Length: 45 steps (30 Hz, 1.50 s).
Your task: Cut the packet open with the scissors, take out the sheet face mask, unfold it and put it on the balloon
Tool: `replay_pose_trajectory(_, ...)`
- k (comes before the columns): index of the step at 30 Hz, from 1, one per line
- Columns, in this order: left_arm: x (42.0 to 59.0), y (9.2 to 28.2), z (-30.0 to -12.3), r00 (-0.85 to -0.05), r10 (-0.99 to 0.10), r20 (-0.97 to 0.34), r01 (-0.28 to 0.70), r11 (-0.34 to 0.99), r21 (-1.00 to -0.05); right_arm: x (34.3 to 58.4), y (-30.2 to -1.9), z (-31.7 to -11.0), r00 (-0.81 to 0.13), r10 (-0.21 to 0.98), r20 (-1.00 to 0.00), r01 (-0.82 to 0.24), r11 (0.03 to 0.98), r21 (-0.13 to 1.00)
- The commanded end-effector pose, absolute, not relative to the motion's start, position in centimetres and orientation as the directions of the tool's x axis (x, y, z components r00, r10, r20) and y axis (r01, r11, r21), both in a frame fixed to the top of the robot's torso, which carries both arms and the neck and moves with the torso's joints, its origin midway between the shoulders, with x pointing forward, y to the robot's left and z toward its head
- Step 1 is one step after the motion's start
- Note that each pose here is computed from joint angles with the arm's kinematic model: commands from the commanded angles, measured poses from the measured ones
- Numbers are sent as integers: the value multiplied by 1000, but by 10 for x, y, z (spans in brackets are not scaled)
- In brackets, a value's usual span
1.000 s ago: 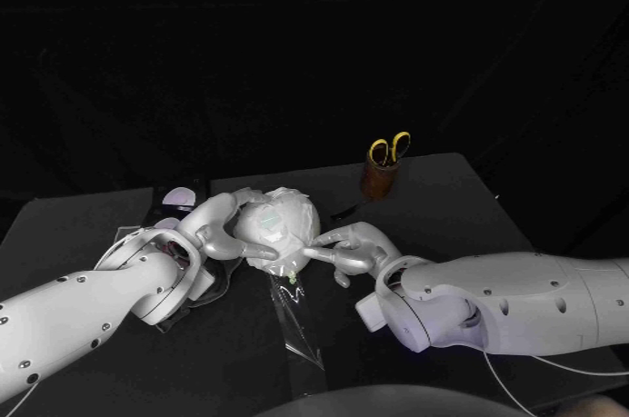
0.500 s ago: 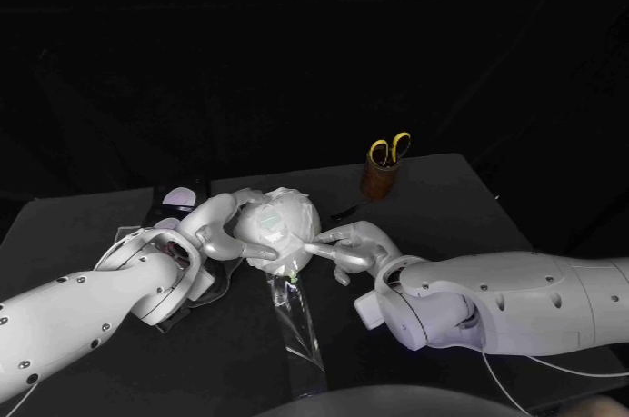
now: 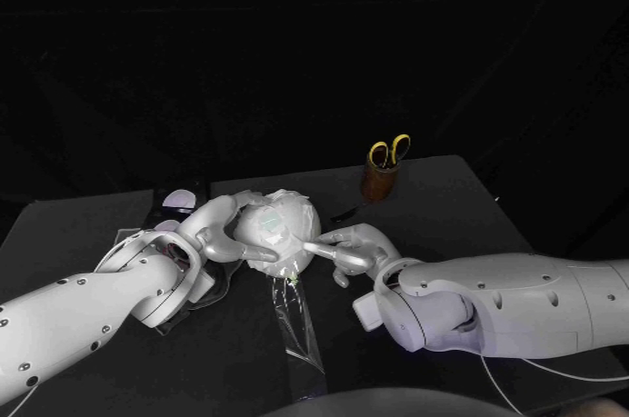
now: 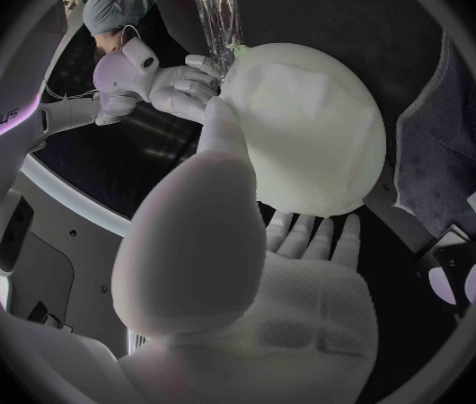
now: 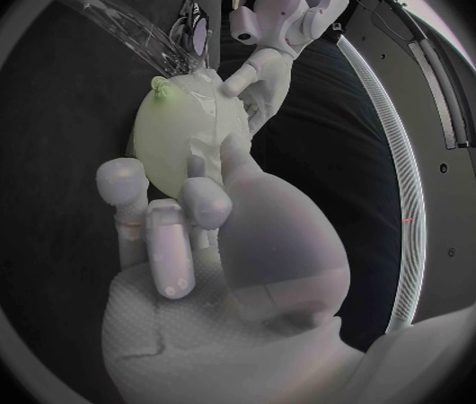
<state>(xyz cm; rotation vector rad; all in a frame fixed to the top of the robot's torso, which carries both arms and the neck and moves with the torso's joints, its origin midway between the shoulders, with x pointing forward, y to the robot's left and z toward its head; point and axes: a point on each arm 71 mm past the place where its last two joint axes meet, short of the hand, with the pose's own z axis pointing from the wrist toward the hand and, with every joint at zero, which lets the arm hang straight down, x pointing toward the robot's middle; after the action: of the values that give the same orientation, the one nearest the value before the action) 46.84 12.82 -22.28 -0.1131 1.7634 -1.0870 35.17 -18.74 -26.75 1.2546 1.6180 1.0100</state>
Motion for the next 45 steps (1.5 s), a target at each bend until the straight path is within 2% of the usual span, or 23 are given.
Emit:
replay_pose_trajectory(1,465,125,-229,-521,-501,-691,378,591,-713,352,-186,-268,-151,984,-92,323,137,936)
replay_pose_trajectory(20,464,124,-229,-521,-502,-690,378,589,-714,357,-188,-273,-104,988,-114,362,144,921)
replay_pose_trajectory(45,465,124,-229,-522,-502,-690,378,589,-714,354,-191,-271,-100,988,-120,363,149,920)
